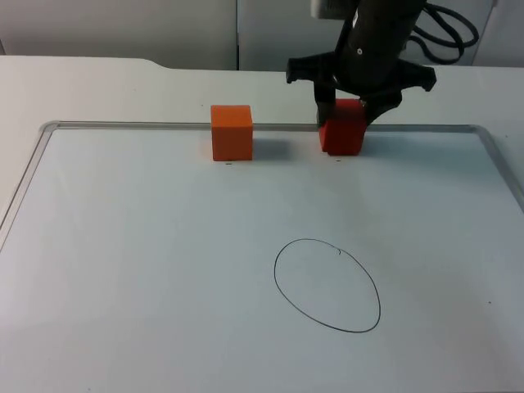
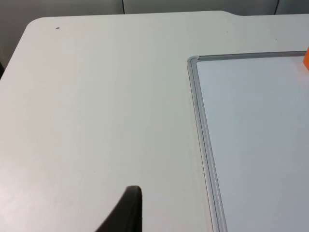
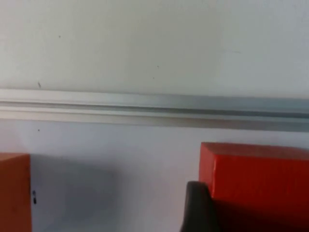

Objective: Pick up one cube with the left hand and another cube with the right hand. First place the cube in the right hand at the target position, then stack the cube in the left hand on top.

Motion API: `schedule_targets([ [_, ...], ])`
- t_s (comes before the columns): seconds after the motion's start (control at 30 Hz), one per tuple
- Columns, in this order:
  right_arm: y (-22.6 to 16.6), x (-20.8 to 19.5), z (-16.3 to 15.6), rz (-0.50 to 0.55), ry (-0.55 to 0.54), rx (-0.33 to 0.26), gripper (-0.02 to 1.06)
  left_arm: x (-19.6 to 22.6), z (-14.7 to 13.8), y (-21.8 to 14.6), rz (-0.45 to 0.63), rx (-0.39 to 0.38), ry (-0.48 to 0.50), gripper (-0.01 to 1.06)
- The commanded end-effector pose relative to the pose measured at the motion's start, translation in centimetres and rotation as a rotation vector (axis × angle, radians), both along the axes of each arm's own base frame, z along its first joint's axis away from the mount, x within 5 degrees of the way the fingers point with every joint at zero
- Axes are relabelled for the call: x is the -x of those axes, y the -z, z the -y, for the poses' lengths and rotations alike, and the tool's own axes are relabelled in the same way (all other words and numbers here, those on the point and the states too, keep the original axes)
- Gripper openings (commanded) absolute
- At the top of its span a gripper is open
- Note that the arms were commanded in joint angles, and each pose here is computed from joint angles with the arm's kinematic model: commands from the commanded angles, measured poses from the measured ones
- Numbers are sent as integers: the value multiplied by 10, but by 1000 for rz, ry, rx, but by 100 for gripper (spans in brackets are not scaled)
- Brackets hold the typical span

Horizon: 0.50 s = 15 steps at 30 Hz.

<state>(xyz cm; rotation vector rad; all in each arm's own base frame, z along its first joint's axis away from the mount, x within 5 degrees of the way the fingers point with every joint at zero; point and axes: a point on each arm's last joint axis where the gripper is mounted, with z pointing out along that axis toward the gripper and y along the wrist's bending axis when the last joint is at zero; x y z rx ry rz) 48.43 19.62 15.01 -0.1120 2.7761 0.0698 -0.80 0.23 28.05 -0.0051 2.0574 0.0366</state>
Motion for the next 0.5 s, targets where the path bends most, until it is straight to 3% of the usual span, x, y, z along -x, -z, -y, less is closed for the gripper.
schedule_targets([
  [0.0, -47, 3, -1, 70, -57, 2, 0, -1, 1, 1, 8, 6, 2, 105],
  [0.03, -72, 7, 1, 95, -85, 8, 0, -1, 1, 1, 8, 6, 2, 105],
  [0.07, -72, 7, 1, 95, -85, 8, 0, -1, 1, 1, 8, 6, 2, 105],
  [0.17, -160, 27, 11, 209, -170, 28, 0, -1, 1, 1, 8, 6, 2, 105],
  [0.2, -160, 27, 11, 209, -170, 28, 0, -1, 1, 1, 8, 6, 2, 105],
  [0.27, -225, 53, 21, 323, -218, 11, 0, -1, 1, 1, 8, 6, 2, 105],
  [0.3, -266, 76, 29, 415, -225, -30, 0, -1, 1, 1, 8, 6, 2, 105],
  [0.37, -306, 104, 42, 519, -229, -43, 0, -1, 1, 1, 8, 6, 2, 105],
  [0.4, -306, 104, 42, 519, -229, -43, 0, -1, 1, 1, 8, 6, 2, 105],
  [0.47, -349, 151, 65, 609, -213, -30, 0, -1, 1, 1, 8, 6, 4, 105],
])
